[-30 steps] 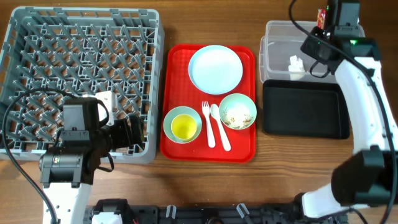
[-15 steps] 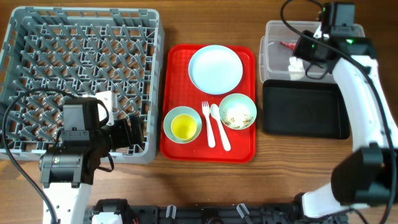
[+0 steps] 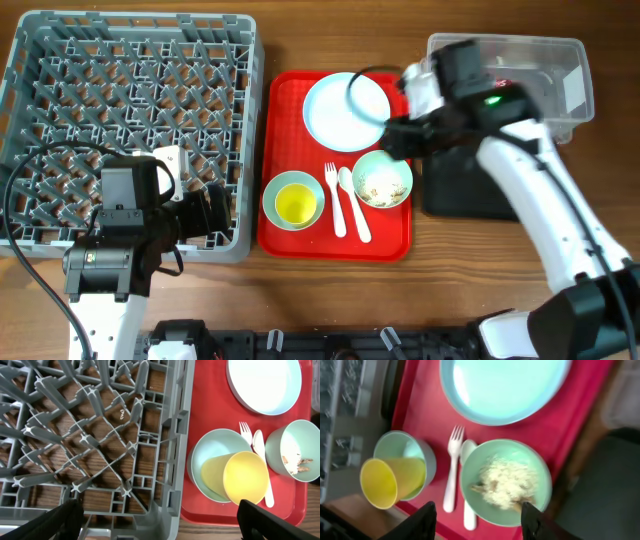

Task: Sort waste into correct bins and load items into the dishwasher rack
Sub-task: 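Move the right gripper to the green bowl and grasp its rim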

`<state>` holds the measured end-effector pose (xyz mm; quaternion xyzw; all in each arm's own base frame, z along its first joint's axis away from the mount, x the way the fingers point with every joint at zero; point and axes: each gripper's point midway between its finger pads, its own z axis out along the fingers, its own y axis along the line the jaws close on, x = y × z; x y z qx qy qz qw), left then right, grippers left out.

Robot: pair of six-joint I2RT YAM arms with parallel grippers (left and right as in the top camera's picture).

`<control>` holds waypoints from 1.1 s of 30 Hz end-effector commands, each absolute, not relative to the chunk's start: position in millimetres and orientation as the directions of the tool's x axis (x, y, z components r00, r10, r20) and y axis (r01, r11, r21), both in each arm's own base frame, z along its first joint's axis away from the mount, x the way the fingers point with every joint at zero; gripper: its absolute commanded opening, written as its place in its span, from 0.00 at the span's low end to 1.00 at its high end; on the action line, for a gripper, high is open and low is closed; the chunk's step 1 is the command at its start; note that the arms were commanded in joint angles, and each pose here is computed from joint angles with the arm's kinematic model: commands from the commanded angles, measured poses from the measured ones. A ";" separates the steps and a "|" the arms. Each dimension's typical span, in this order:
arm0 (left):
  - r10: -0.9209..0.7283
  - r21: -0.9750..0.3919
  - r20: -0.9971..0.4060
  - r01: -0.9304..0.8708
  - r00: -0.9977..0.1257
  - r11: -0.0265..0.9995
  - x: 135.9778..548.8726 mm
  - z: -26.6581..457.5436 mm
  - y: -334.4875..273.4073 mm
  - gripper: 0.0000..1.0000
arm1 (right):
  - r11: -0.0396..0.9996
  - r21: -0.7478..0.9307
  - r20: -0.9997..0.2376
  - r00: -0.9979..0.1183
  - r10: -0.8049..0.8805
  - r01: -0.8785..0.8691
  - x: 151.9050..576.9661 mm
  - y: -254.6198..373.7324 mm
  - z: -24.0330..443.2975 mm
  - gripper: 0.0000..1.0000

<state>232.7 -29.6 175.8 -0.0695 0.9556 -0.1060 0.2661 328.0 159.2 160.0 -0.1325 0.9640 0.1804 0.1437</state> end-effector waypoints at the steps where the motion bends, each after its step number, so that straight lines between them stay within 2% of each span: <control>1: -0.179 -0.236 -0.515 -0.062 -0.838 0.970 236.2 183.3 -29.5 1.00 | 0.925 0.249 -0.295 -0.932 -0.211 -0.288 315.5 176.2 127.8 0.52; 6: -0.179 -0.236 -0.514 -0.062 -0.839 0.970 235.9 183.1 -29.5 1.00 | 0.950 0.173 -0.355 -0.916 -0.185 -0.259 316.6 193.2 97.2 0.36; 10: -0.179 -0.236 -0.514 -0.062 -0.839 0.970 235.9 183.1 -29.5 1.00 | 0.940 0.170 -0.369 -0.904 -0.217 -0.295 311.1 210.1 76.2 0.26; 20: -0.179 -0.236 -0.514 -0.062 -0.839 0.970 235.9 183.1 -29.5 1.00 | 0.968 0.135 -0.273 -0.947 -0.171 -0.214 309.7 209.5 25.4 0.22; 27: -0.179 -0.236 -0.514 -0.062 -0.839 0.970 235.9 183.1 -29.5 1.00 | 0.973 0.124 -0.235 -0.958 -0.163 -0.196 308.0 208.4 7.5 0.20; 33: -0.179 -0.237 -0.514 -0.062 -0.839 0.970 235.9 183.1 -29.5 1.00 | 0.975 0.123 -0.225 -0.962 -0.152 -0.183 306.9 207.7 4.9 0.05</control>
